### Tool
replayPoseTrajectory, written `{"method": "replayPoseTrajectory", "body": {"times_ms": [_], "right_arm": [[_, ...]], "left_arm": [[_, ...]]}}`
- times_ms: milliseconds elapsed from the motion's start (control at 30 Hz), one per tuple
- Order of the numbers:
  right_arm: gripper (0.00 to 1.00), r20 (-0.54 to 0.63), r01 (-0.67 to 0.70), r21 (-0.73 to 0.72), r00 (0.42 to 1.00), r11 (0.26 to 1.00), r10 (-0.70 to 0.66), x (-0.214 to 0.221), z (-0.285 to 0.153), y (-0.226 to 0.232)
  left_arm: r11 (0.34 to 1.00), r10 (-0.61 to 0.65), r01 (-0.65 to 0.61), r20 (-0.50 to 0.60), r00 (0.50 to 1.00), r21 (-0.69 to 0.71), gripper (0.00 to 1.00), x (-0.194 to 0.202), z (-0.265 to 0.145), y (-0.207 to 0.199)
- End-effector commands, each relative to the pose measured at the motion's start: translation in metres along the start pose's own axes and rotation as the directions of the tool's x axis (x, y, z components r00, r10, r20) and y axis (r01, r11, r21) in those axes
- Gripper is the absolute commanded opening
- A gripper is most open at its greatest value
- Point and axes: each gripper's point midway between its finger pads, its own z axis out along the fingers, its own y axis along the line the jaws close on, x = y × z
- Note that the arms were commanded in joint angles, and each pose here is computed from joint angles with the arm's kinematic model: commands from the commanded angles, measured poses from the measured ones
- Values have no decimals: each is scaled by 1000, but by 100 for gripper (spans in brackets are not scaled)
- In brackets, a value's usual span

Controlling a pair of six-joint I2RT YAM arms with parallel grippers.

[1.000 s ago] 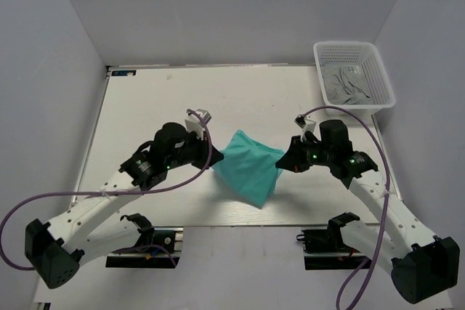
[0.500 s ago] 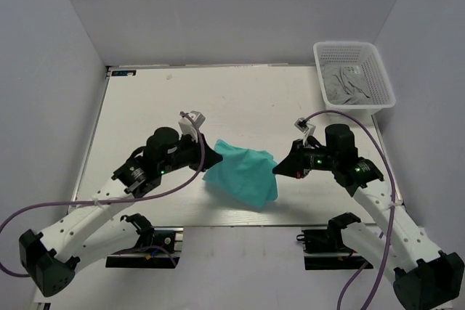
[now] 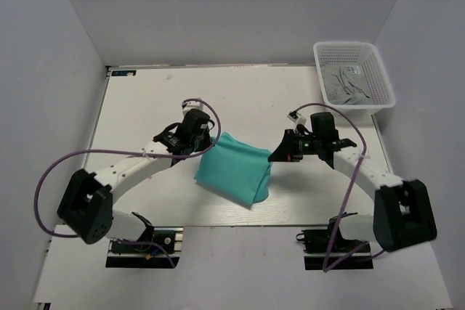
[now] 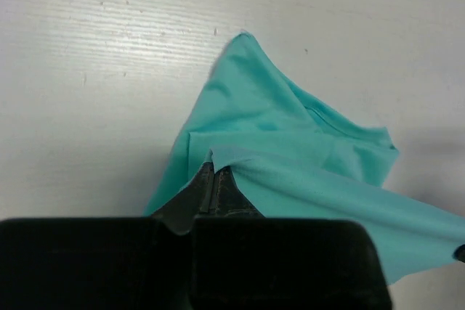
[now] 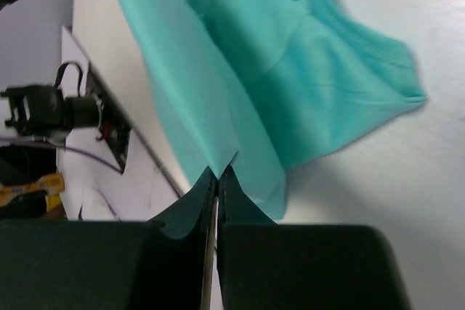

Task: Fold and stack the t-shirts
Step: Smooth out wrinkles on the folded tshirt

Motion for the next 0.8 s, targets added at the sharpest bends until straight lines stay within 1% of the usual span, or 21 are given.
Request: {"method": "replayPoseTrajectory", "body": {"times_ms": [0, 67, 100, 133, 167, 200, 233, 267, 300, 333, 367, 467, 500, 533, 567, 633, 667, 700, 767], "right_arm": [[0, 58, -2, 67, 998, 998, -2, -35, 9, -35], [0, 82, -46, 94, 996, 995, 38, -46, 10, -51], [0, 73, -76, 110, 995, 991, 69, -49, 17, -64], [0, 82, -114, 164, 991, 980, 101, -51, 18, -83], [0, 95, -106, 171, 991, 980, 91, -58, 18, -83], [0, 92, -116, 187, 991, 976, 100, -66, 24, -93], [0, 83, -121, 202, 991, 972, 106, -67, 25, -99], [9, 75, -132, 224, 990, 966, 118, -69, 30, -110], [23, 70, -121, 235, 992, 964, 107, -74, 35, -116], [81, 68, -111, 242, 993, 964, 97, -83, 35, -115], [90, 70, -91, 249, 995, 964, 76, -94, 36, -117], [90, 114, -55, 274, 993, 960, 24, -117, 25, -103], [90, 120, -58, 291, 992, 955, 23, -118, 22, -104], [90, 125, -59, 309, 992, 949, 21, -117, 18, -103], [90, 161, -43, 349, 987, 936, -15, -125, 6, -99], [90, 138, -42, 344, 990, 938, -6, -112, 4, -93], [90, 136, -24, 305, 991, 952, -19, -110, 2, -79], [90, 127, 4, 258, 991, 966, -38, -108, 5, -64], [90, 101, 15, 203, 994, 979, -36, -95, 10, -54]], "left_arm": [[996, -44, 50, 82, 996, -79, 0, -31, 29, 14], [997, -20, 26, 91, 996, -66, 0, -41, 42, 8], [997, 2, 4, 78, 997, -77, 0, -37, 55, 8], [998, -3, 9, 103, 995, -60, 0, -51, 61, 2], [998, 0, 7, 109, 994, -66, 0, -56, 67, 4], [998, 2, 5, 104, 995, -69, 0, -57, 73, 2], [997, 9, -2, 91, 996, -76, 4, -60, 87, 1], [995, 16, -9, 77, 997, -96, 32, -60, 94, 6], [994, 28, -22, 65, 997, -104, 56, -60, 100, 6], [994, 31, -23, 68, 997, -111, 81, -69, 104, 5], [991, 30, -23, 50, 998, -130, 100, -67, 112, 10], [992, 36, -27, 76, 996, -122, 100, -92, 107, 1], [993, 37, -30, 62, 997, -115, 100, -89, 106, 0], [995, 42, -35, 79, 996, -94, 100, -98, 100, -6], [996, 66, -61, 77, 995, -65, 100, -98, 95, -14], [995, 93, -96, 72, 993, 41, 100, -97, 81, -36], [991, 104, -108, 58, 993, 81, 100, -92, 79, -42], [976, 126, -125, 4, 992, 177, 100, -75, 76, -57], [952, 134, -122, -26, 991, 279, 100, -59, 73, -69]]}}
